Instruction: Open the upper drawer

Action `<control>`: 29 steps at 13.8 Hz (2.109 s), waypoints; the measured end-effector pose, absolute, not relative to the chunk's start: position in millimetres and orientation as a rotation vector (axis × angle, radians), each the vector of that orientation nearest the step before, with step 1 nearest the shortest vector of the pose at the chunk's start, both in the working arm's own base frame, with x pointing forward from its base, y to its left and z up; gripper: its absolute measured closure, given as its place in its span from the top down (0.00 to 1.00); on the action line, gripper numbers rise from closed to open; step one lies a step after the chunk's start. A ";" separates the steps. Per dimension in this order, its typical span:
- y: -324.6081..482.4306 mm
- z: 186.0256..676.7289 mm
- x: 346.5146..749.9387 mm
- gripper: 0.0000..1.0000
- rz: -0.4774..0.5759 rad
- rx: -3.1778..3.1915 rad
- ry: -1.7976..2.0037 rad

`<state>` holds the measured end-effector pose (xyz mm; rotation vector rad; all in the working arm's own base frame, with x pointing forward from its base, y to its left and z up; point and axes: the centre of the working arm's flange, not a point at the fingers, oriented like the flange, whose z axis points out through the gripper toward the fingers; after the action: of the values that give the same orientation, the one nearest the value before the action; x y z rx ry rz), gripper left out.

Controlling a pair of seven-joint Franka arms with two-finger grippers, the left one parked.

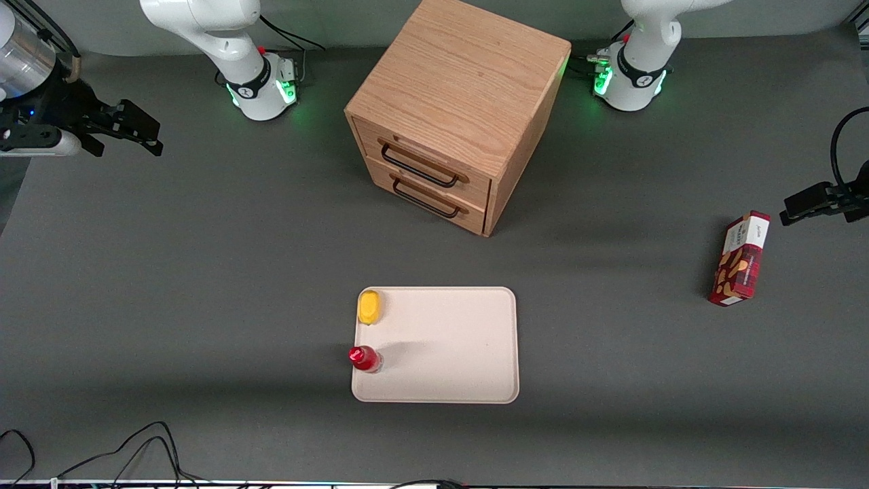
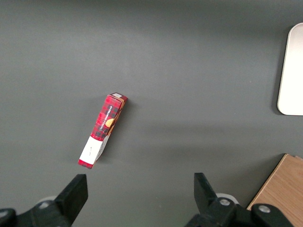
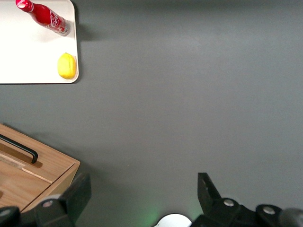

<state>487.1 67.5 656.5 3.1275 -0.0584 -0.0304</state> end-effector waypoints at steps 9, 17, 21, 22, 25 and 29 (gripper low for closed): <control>54.6 657.7 484.0 1.00 -0.091 3.162 -0.084; 159.4 676.0 487.0 1.00 -0.154 3.348 0.632; 235.6 619.2 500.0 1.00 -0.345 3.292 1.177; 256.9 598.9 504.4 1.00 -0.393 3.278 1.259; 325.2 536.2 505.9 1.00 -0.503 3.198 1.456; 363.7 463.4 510.4 1.00 -0.539 3.221 1.507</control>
<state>510.4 363.7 463.4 3.2210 1.5065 -0.5392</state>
